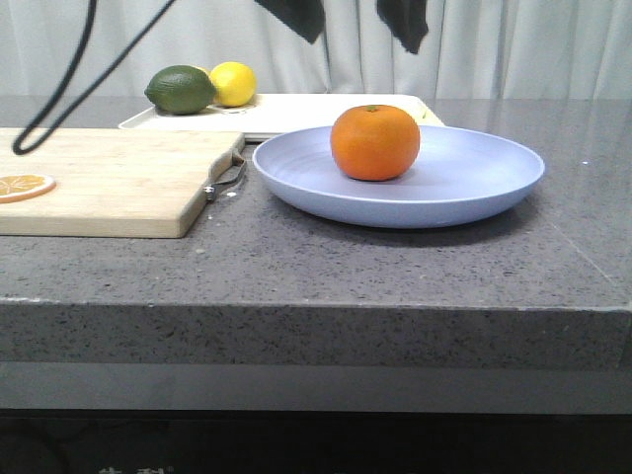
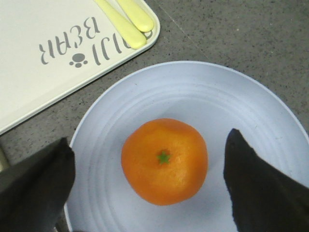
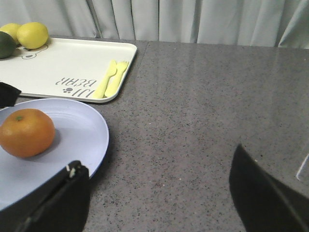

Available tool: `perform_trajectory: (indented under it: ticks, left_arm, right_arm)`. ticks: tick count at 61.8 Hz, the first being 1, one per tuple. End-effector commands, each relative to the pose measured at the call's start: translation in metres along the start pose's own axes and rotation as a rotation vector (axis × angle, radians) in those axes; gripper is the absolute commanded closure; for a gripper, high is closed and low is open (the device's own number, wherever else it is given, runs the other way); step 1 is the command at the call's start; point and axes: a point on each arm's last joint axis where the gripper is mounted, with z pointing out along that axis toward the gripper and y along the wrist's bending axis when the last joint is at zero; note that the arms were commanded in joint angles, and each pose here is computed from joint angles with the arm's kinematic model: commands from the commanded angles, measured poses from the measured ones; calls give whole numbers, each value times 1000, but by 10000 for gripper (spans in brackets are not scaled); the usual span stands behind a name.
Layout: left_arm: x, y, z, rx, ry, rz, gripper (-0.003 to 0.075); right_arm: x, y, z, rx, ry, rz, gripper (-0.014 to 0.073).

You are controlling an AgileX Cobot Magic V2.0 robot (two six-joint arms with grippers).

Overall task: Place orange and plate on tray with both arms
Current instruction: 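Open the left gripper and withdraw it back over the cutting board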

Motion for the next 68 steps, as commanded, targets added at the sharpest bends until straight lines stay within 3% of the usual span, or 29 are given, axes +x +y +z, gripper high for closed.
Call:
perform_trajectory:
  ticks: [1,16,18,28,38,52,68]
  left_arm:
    - [-18,2,-45,-4,-122,8,234]
    - [-15,9,-52,-18,-83,-3,704]
    - [-14,9,-52,-19,-75,-3,737]
    - [-11,22,-57,-44,-51,-36,738]
    - [1,53,-68,-100,-23,-111,738]
    - [44,99,-96,-186,-7,-238,738]
    - [108,124,-144,-288,-89,-369,738]
  right_arm:
    - [-19,0,-4,2,-118,-8,-8]
    - [-19,0,-4,2,-118,-8,-8]
    - [-19,0,-4,2,-118,-8,-8]
    - [-19,0,-4,2,-118,-8,-8]
    - [-19,0,-4,2,-118,-8,-8]
    - [-19,0,-4,2,-118,-8,-8]
    - [-19,0,-4,2,-117,-8,-8]
